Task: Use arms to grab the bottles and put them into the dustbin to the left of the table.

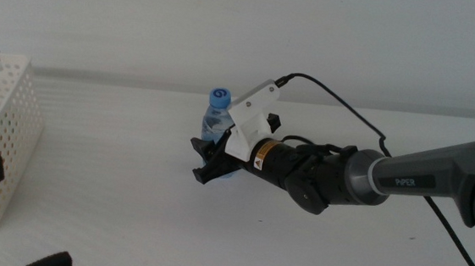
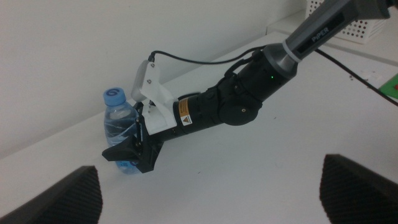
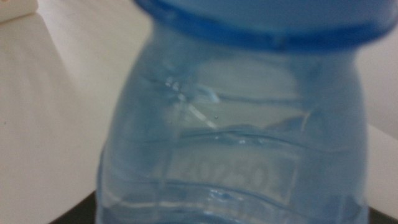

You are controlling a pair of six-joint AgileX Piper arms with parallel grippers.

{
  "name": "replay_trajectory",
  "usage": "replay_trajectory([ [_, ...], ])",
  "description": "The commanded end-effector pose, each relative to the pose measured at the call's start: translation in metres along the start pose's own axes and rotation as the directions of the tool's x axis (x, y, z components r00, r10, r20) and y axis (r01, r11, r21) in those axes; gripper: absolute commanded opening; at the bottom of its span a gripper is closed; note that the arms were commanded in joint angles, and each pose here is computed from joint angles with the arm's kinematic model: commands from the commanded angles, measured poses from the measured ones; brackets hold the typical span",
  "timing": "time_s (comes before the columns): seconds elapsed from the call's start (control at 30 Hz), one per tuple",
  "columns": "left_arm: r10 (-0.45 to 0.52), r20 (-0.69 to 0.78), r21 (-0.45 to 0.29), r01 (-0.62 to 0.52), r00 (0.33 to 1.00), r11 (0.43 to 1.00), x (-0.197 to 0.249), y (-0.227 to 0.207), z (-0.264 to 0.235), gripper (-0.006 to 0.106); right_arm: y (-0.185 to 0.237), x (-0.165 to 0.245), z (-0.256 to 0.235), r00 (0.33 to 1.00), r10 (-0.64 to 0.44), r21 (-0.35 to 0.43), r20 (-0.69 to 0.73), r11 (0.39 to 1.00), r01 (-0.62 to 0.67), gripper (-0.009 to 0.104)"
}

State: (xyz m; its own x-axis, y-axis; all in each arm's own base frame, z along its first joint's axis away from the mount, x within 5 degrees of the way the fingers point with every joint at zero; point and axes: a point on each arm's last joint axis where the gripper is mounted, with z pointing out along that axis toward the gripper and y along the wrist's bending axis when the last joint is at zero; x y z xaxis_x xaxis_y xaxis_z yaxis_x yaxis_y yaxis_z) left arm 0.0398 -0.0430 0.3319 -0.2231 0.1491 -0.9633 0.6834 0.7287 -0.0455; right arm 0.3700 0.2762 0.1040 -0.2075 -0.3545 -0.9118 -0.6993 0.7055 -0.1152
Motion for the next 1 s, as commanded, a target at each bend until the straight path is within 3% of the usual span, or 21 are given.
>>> replay_trajectory([
  [0.0,-0.001,0.019,0.006,0.001,1.0,1.0,-0.001,0.0,-0.001,0.094,0.002,-0.009,0.001,0.999,0.015,-0.001,0.051,1.0,-0.015,0.008],
  [0.2,-0.001,0.019,0.006,0.001,1.0,1.0,-0.001,0.0,-0.001,0.094,0.002,-0.007,0.001,0.994,0.1,-0.004,0.036,0.995,-0.1,0.039],
  [0.6,-0.001,0.019,0.006,0.001,1.0,1.0,-0.001,0.0,-0.001,0.094,-0.005,-0.018,-0.022,0.958,0.183,0.066,-0.22,0.983,-0.173,0.09],
  [0.97,-0.003,0.02,0.008,0.003,1.0,1.0,-0.001,-0.001,-0.001,0.094,-0.011,-0.049,-0.065,0.874,0.286,0.161,-0.392,0.957,-0.241,0.092],
])
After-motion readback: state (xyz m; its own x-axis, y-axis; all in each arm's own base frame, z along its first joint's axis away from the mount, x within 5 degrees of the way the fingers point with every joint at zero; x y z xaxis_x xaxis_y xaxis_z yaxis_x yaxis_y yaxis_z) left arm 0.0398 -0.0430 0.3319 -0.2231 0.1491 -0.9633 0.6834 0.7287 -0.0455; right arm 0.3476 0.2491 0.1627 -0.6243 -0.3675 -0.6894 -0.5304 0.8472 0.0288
